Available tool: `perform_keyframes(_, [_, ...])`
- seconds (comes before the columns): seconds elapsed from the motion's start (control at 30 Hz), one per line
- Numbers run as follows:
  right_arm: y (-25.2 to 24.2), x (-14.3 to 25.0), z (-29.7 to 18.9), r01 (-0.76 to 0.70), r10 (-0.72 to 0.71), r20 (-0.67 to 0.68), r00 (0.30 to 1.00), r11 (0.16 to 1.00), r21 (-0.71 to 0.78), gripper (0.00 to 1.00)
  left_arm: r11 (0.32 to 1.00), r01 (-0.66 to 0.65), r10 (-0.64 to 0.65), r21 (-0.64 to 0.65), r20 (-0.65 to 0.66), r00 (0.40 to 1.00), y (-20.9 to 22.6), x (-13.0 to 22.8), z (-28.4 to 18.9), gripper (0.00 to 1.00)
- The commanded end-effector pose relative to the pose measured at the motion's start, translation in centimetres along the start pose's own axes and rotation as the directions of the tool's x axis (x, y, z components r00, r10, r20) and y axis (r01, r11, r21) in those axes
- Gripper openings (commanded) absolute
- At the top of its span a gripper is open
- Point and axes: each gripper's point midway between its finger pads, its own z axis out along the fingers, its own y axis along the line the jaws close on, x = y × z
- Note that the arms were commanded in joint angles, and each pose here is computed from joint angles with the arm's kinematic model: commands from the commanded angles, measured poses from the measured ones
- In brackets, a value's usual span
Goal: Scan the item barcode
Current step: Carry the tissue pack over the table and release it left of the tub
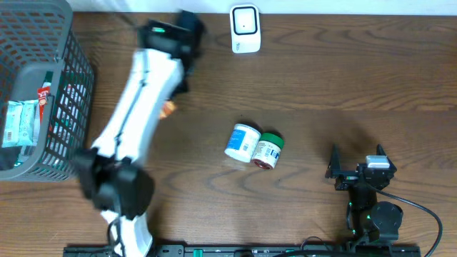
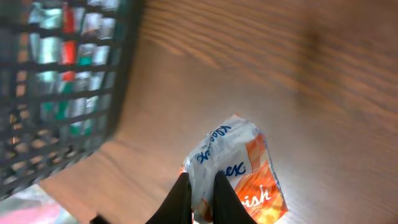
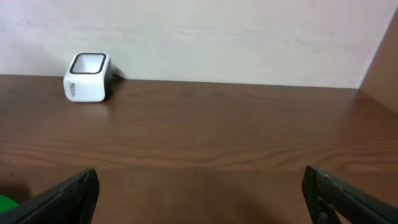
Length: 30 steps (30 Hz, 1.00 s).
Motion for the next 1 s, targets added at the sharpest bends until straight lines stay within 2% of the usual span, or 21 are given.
perform_keyframes(0.0, [0.3,0.2,0.0,0.005,-0.005,-0.006,1.0,1.0,-0.012,0.99,0.996,-0.055,0.057,-0.075,0.029,0.998,-3.0,0.7,1.1,0.07])
perform_keyframes(0.17, [0.3,0.2,0.0,0.005,-0.005,-0.006,1.0,1.0,-0.011,0.99,0.983,-0.157,0.16,-0.092,0.023,0.987,-8.3,2.2,3.3,0.07])
perform_keyframes(0.27, [0.3,0.2,0.0,0.005,-0.005,-0.006,1.0,1.0,-0.011,0.99,0.97,-0.205,0.209,-0.134,0.017,0.978,-10.0,2.9,4.9,0.07])
perform_keyframes(0.53, [0.3,0.2,0.0,0.005,-0.005,-0.006,1.0,1.0,-0.011,0.99,0.922,-0.31,0.317,-0.231,-0.005,0.948,-10.2,3.1,6.8,0.07])
perform_keyframes(0.77, [0.3,0.2,0.0,0.005,-0.005,-0.006,1.0,1.0,-0.011,0.99,0.939,-0.309,0.304,-0.152,-0.053,0.951,-11.3,4.4,7.1,0.08])
perform_keyframes(0.97, [0.3,0.2,0.0,0.005,-0.005,-0.005,1.0,1.0,-0.011,0.99,0.936,-0.316,0.309,-0.154,-0.064,0.949,-11.3,4.7,7.3,0.08])
